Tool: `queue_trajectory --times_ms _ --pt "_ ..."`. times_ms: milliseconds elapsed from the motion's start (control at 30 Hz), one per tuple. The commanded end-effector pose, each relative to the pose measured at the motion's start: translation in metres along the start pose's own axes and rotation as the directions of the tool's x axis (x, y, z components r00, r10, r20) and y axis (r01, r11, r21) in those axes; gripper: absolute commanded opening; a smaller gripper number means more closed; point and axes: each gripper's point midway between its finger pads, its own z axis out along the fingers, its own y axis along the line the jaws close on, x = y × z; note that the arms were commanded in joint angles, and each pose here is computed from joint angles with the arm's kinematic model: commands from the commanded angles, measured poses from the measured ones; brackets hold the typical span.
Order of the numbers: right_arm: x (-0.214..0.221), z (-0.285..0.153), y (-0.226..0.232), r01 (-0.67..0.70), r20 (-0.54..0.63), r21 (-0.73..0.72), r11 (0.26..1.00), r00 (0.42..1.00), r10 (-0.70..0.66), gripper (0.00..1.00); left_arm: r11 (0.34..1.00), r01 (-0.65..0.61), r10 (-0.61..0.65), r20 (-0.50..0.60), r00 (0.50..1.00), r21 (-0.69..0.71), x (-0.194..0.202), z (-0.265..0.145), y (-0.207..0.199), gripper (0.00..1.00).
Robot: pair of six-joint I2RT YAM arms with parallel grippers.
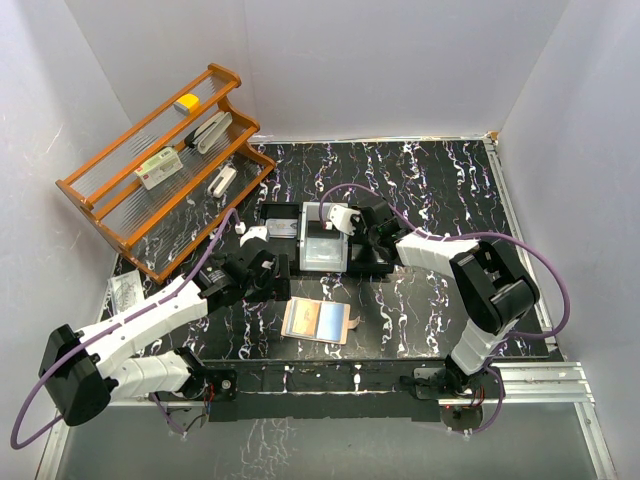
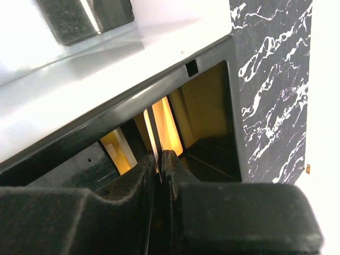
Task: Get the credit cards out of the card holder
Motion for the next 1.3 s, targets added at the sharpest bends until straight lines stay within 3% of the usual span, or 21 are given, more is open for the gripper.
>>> queue_trajectory --times_ms 0,1267 --pt "-0.014 -0.003 -0.007 0.008 0.069 0.001 1.000 0.998 -0.008 0.10 1.000 -0.009 0.010 0.006 1.000 -0.019 -0.003 -0.003 0.004 0.99" --pt "-0.006 0.010 -0.013 0.016 0.042 0.024 1.000 0.999 -0.017 0.36 1.000 -0.008 0.007 -0.032 0.999 -0.016 0.008 0.002 0.005 0.99"
